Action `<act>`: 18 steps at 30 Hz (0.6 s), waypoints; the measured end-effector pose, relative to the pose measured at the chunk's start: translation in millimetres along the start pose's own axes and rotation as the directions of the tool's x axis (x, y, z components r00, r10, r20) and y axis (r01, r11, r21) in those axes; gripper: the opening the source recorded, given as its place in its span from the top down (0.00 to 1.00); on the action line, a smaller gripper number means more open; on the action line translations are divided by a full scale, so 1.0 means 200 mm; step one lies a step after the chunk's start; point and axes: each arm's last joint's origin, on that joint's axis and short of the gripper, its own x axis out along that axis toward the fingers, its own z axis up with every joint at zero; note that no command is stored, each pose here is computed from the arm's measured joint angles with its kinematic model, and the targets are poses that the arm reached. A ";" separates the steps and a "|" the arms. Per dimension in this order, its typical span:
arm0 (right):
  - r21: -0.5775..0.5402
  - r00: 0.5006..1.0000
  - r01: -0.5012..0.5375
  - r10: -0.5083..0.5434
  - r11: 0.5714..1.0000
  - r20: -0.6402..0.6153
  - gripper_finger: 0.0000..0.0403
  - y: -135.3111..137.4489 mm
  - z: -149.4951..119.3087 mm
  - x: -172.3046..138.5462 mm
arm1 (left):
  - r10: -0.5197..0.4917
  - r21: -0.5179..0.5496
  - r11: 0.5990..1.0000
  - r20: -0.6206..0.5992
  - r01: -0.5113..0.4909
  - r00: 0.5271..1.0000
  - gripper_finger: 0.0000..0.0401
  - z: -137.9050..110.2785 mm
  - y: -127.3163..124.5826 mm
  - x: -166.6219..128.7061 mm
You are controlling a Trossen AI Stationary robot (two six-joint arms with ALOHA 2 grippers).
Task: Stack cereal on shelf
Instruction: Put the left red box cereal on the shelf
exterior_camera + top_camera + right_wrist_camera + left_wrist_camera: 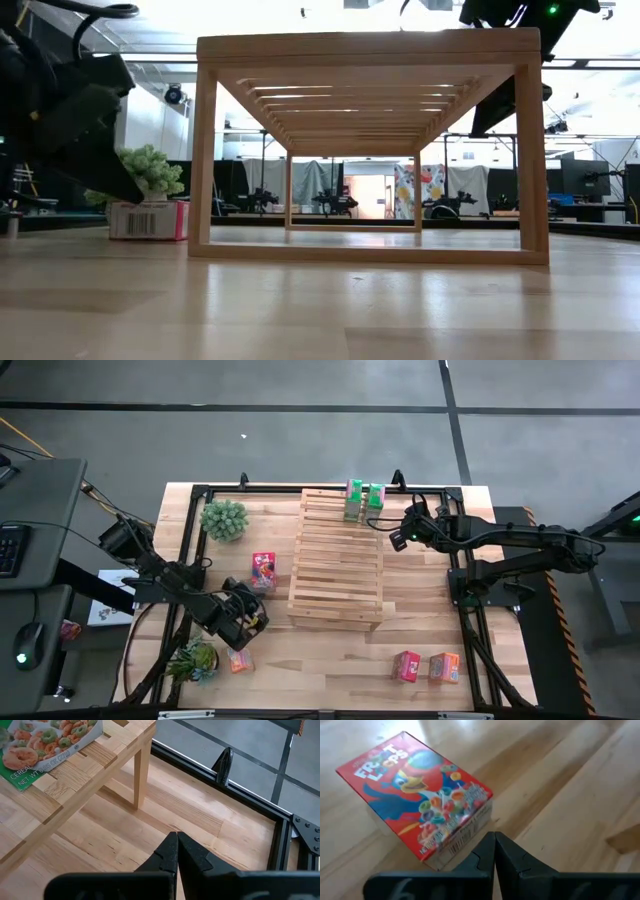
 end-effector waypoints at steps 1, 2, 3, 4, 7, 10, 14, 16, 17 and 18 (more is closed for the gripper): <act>0.000 1.000 0.000 0.000 1.000 0.000 1.00 0.00 0.00 0.00 | -0.002 0.010 1.000 -0.002 0.002 1.000 1.00 0.00 0.00 0.00; 0.002 1.000 0.001 -0.001 1.000 0.000 1.00 0.00 0.00 0.00 | -0.004 0.019 1.000 -0.003 0.004 1.000 1.00 0.00 0.00 0.00; 0.002 1.000 0.002 -0.002 1.000 0.001 1.00 0.00 0.00 0.00 | -0.002 0.031 1.000 -0.008 0.003 1.000 1.00 0.00 0.00 0.00; 0.002 1.000 0.003 -0.003 1.000 0.002 1.00 0.00 0.00 0.00 | 0.005 0.041 0.999 -0.018 -0.005 1.000 1.00 0.00 0.00 0.01; 0.002 1.000 0.003 -0.003 1.000 0.003 1.00 0.00 0.00 0.00 | 0.064 0.051 0.997 -0.047 -0.062 0.997 1.00 -0.01 0.04 0.07; 0.004 1.000 0.002 -0.002 1.000 0.004 1.00 0.00 0.00 0.00 | 0.126 0.076 0.990 -0.073 -0.121 0.989 1.00 -0.02 0.08 0.13; 0.004 1.000 0.001 -0.001 1.000 0.006 1.00 0.00 0.00 0.00 | 0.208 0.097 0.975 -0.064 -0.201 0.976 1.00 0.00 0.13 0.19; 0.004 1.000 0.001 -0.001 1.000 0.006 1.00 0.00 0.00 0.00 | 0.256 0.122 0.961 -0.038 -0.250 0.966 1.00 0.01 0.16 0.20; 0.004 1.000 0.001 -0.001 1.000 0.007 1.00 0.00 0.00 0.00 | 0.272 0.129 0.955 -0.025 -0.267 0.962 1.00 0.02 0.17 0.21; 0.004 1.000 0.000 0.000 1.000 0.008 1.00 0.00 0.00 0.00 | 0.289 0.134 0.949 -0.007 -0.286 0.957 1.00 0.03 0.18 0.22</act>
